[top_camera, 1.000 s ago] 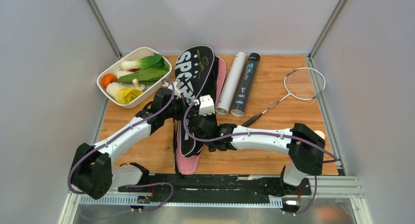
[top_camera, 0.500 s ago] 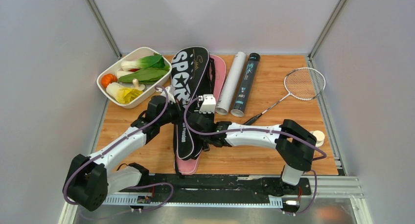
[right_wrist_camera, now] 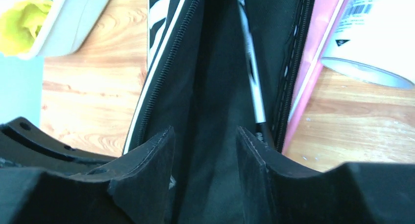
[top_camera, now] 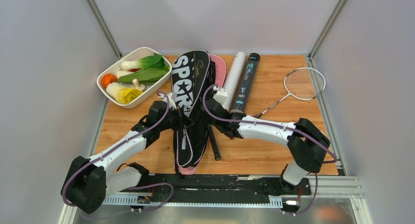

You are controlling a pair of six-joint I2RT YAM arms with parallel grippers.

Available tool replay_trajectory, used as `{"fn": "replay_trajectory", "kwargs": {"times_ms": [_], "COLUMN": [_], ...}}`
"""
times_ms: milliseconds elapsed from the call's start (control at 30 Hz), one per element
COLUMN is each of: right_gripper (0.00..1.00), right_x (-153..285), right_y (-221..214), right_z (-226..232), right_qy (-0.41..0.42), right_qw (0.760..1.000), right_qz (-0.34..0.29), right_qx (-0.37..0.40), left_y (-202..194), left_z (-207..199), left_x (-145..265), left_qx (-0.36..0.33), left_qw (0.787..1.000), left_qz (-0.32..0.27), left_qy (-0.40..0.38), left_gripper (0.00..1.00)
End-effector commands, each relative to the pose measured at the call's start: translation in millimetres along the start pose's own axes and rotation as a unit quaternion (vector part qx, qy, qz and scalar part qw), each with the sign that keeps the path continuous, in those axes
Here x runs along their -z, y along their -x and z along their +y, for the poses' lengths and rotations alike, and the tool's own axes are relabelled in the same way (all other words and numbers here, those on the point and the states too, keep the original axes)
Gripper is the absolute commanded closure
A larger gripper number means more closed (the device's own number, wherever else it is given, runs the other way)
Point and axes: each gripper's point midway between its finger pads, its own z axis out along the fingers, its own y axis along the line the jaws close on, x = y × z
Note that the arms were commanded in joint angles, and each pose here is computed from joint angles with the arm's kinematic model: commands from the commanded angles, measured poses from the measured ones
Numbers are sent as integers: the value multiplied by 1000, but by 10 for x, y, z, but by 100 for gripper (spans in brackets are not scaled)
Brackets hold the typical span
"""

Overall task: Pack up the badminton gear
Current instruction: Place the racket in the racket bag.

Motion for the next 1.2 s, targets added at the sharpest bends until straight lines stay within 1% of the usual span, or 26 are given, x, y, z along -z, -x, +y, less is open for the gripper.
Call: {"fn": "replay_trajectory", "kwargs": {"times_ms": [0,67,167,267,367,533,633,767,933,1000,1100,1167], "right_gripper": [47,45,43,42,40,38,38,41,50,56,82,94], "right_x": [195,258,399,509,577,612,575,515,462,466,501,547], "right_y": [-123,-183,-100,-40,-92,-323,-492,-702,-905,-918,-863,-802], "right_z": [82,-90,-275,-517,-732,-801,-860,-872,-854,-827,-721,-603], "right_qy": [95,107,123,88,66,97,100,120,141,149,170,193], "right_qw": [993,989,984,985,980,968,963,957,949,949,950,950], "right_qz": [68,98,109,111,127,180,206,232,261,261,249,238], "right_qx": [25,34,63,103,140,144,139,124,104,96,78,55], "left_y": [-30,-27,-39,-41,-39,-36,-48,-70,-102,-116,-89,-104], "left_z": [-197,-192,-139,-59,2,9,7,22,30,30,19,37], "left_x": [25,1,-23,-24,-17,-28,-32,-28,-36,-37,-51,-59], "left_qx": [-8,-8,-12,-17,-24,-25,-26,-25,-21,-21,-24,-26], "left_qw": [999,999,999,999,999,999,999,999,999,999,999,999], "left_qz": [21,24,29,29,25,20,20,20,25,27,20,22], "left_qy": [-39,-37,-24,-4,10,7,3,3,0,-1,-6,-4], "left_gripper": [100,100,100,100,100,100,100,100,100,100,100,100]}}
